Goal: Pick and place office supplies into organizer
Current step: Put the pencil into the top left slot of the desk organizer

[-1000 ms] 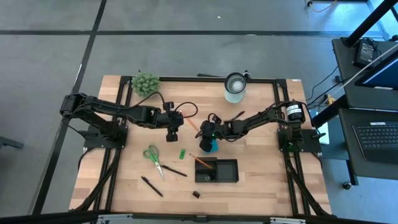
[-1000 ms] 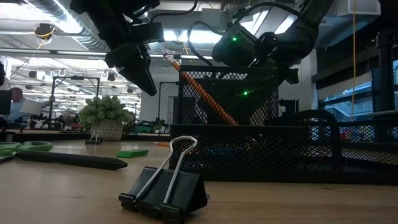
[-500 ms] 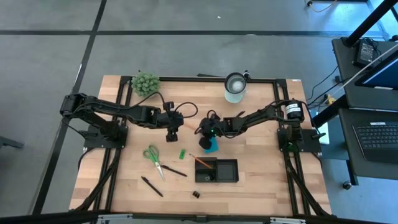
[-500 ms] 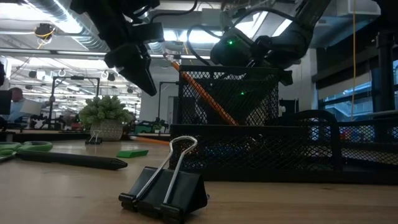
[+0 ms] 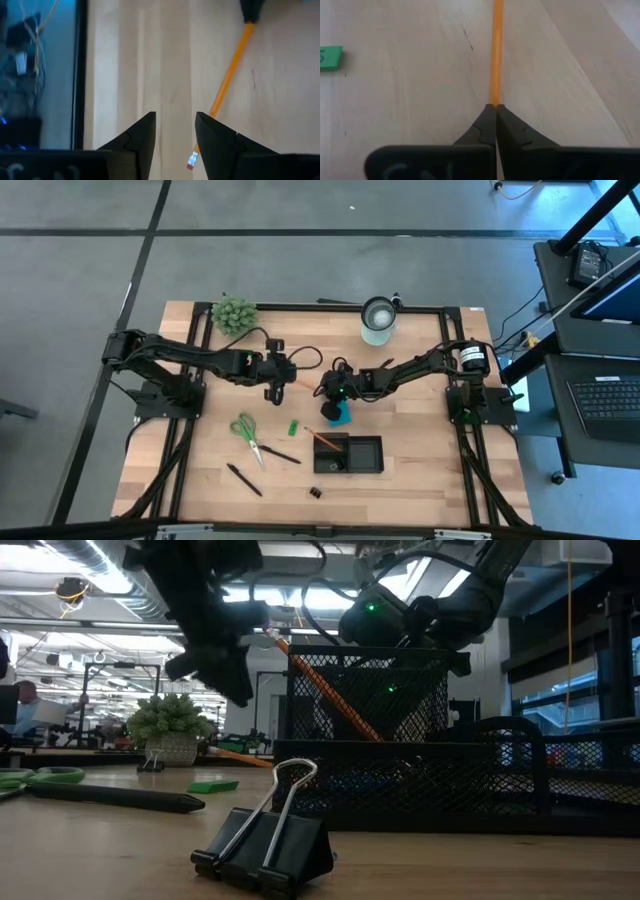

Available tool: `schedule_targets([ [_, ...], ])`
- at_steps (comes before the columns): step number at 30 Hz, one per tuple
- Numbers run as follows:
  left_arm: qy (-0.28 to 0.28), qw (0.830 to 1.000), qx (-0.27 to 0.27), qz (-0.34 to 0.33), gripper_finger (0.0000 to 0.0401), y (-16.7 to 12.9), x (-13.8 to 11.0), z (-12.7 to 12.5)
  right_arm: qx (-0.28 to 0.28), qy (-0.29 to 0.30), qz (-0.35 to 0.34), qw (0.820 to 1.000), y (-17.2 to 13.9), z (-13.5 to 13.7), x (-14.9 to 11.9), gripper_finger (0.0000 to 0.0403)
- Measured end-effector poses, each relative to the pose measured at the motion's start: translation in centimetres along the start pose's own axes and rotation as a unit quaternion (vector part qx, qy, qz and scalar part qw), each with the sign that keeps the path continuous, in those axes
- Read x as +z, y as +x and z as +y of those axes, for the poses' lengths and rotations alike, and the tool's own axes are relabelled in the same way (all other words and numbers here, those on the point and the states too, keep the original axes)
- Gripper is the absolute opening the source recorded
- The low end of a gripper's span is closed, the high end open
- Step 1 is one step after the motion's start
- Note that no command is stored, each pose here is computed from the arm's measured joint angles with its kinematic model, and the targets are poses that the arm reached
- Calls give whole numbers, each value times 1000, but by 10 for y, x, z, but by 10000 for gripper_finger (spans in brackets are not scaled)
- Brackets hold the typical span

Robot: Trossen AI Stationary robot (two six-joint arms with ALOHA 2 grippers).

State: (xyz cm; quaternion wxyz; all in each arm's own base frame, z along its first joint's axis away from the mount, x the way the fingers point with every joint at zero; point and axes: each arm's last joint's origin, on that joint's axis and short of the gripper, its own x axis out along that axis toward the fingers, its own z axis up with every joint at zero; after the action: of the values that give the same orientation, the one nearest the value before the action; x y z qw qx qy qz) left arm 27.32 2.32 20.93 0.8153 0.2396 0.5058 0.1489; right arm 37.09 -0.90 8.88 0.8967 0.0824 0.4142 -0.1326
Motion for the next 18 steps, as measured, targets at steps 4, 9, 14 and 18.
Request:
schedule_targets([
  [4, 45, 998, -31, 15, 153, 14, 0, -7, 0, -1, 2, 1000, 0, 0, 0, 4],
  [9, 61, 996, -37, 61, 166, 36, -5, -14, 0, 0, 2, 1000, 0, 0, 0, 4],
  [14, 66, 993, -43, 93, 163, 54, -10, -18, 0, 0, 2, 1000, 0, 0, 0, 4],
  [18, 69, 990, -48, 114, 156, 63, -15, -20, 0, -1, 2, 1000, 0, 0, 0, 4],
])
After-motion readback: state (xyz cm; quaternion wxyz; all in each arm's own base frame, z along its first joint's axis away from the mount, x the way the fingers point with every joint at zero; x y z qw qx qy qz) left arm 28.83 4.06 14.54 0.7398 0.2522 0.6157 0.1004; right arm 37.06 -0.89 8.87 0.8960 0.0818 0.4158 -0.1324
